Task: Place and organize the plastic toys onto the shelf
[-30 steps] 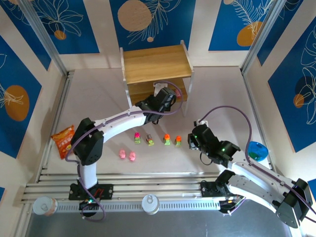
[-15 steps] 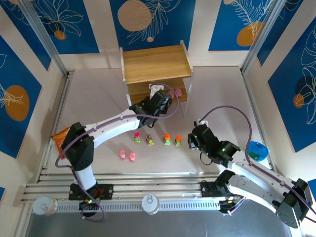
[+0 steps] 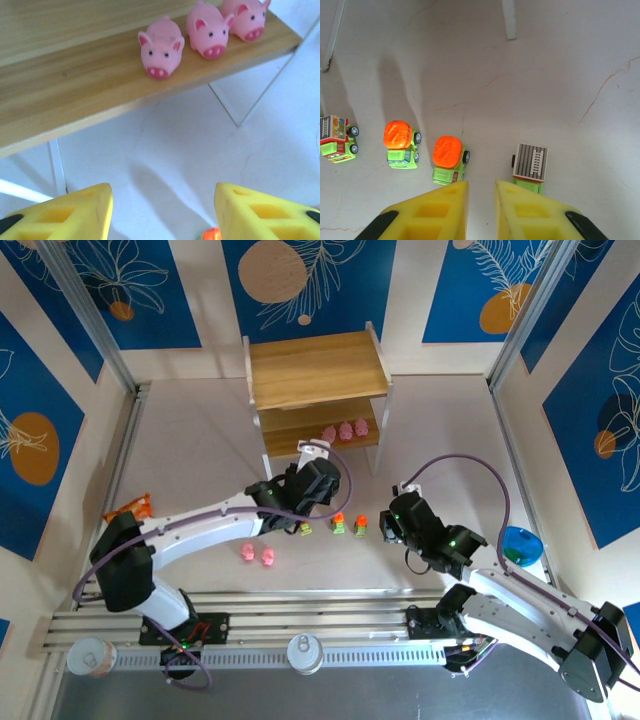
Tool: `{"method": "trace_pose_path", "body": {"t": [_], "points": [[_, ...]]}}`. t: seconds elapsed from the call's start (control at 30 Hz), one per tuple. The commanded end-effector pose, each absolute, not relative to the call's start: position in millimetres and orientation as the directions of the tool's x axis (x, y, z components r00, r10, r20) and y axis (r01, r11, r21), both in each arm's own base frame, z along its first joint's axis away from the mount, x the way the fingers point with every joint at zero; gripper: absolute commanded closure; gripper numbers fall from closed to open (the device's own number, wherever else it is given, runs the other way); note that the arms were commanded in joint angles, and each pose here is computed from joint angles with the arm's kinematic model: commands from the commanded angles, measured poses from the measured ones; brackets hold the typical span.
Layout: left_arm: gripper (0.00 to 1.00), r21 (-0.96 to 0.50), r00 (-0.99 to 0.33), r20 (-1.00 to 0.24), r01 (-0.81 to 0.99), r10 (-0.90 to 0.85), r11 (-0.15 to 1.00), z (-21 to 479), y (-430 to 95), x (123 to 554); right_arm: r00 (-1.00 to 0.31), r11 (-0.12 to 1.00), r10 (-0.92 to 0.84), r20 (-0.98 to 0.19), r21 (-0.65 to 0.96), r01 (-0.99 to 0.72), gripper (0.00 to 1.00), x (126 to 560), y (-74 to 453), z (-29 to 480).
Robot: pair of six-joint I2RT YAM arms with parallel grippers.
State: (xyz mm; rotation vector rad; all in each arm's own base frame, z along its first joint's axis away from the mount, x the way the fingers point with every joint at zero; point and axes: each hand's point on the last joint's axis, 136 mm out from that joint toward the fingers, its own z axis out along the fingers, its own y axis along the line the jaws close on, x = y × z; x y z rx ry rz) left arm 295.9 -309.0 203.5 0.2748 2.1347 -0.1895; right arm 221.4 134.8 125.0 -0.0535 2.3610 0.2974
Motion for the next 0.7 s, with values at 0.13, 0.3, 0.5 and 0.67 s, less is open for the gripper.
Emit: {"method": "trace_pose_path", "body": {"t": [0.13,0.3,0.5,0.67], "points": [[0.43,0.026,-0.502,-0.851,0.251,0.154,0.968,201,-279,259,-0.696,0.961,0.005,-0.718,0.197,-0.196,0.73,214,143,128],[0.42,0.051,-0.521,-0.837,0.229,0.166,0.972,185,-248,238,-0.675,0.95,-0.036,-0.737,0.185,-0.252,0.69,210,153,131],[0.39,0.06,-0.545,-0.821,0.211,0.168,0.976,167,-215,214,-0.669,0.95,-0.055,-0.741,0.167,-0.263,0.64,209,156,131],[0.37,0.079,-0.574,-0.796,0.217,0.192,0.973,145,-200,196,-0.666,0.952,-0.063,-0.743,0.156,-0.264,0.58,209,157,131]]}}
